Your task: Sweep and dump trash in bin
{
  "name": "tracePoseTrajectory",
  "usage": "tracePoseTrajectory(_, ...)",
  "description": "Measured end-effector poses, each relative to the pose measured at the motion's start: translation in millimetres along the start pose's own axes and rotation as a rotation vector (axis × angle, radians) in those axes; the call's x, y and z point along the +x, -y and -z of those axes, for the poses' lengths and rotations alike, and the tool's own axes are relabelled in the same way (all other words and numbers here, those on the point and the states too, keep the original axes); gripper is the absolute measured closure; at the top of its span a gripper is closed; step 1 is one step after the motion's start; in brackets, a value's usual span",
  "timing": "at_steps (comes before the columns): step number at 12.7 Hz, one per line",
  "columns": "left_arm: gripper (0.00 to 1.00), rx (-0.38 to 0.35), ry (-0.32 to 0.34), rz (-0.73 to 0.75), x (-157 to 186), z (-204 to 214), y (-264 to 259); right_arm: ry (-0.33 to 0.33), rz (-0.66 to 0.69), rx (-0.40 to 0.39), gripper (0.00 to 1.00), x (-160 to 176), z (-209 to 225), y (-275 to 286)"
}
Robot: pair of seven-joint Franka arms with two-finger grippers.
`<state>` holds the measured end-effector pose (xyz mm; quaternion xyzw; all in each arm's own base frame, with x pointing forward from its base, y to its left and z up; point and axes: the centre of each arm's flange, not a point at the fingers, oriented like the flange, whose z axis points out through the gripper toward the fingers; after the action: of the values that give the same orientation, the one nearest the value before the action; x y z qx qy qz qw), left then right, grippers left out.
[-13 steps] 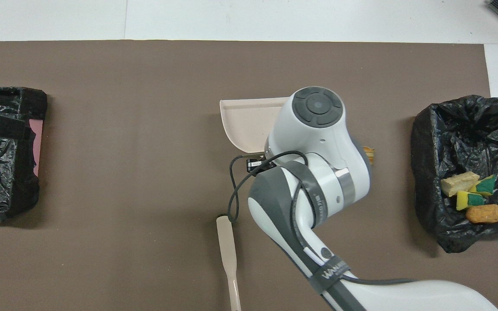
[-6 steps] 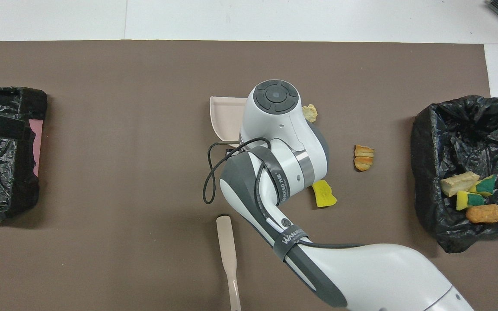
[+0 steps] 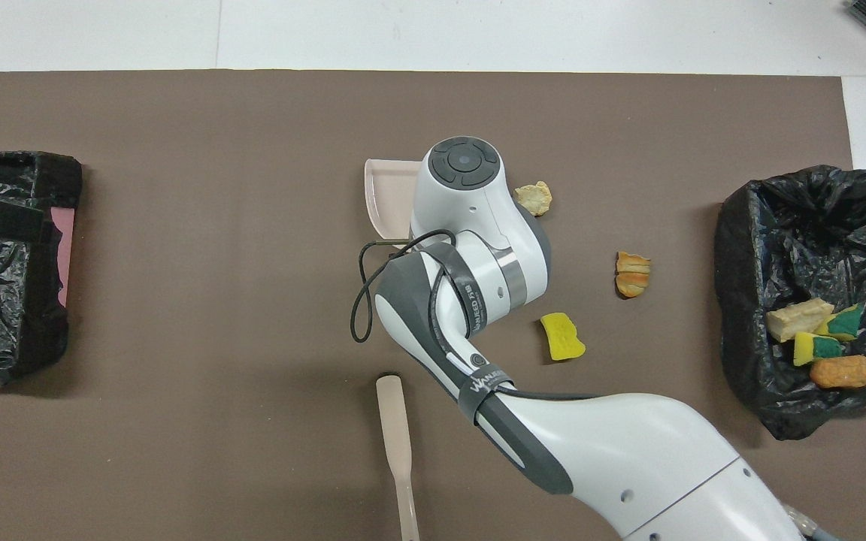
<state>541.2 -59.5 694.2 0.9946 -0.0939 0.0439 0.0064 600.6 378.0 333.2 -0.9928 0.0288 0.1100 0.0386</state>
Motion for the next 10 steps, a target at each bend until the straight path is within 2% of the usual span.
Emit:
tracePoseTrajectory(1,0.0,0.0,0.0,0.0,0.0,0.0,0.0,-0.004,-0.001,0.002,0.59,2.1,-1.8,0.3)
tracePoseTrajectory(3,0.0,0.0,0.0,0.0,0.0,0.0,0.0,-0.009,-0.002,0.005,0.33,4.3,-3.7,0.6)
tracePoseTrajectory(6,0.0,0.0,0.0,0.0,0.0,0.0,-0.1,-0.032,0.001,0.021,0.0,5.0,12.8,3.2)
tracePoseTrajectory(8,0.0,0.0,0.001,0.0,-0.1,-0.1,-0.2,-0.024,0.01,0.018,0.0,-5.5,32.8,3.3)
tracePoseTrajectory(10,0.0,0.0,0.005,0.0,-0.9,-0.1,-0.1,0.027,0.018,-0.009,0.0,-21.9,48.6,0.2)
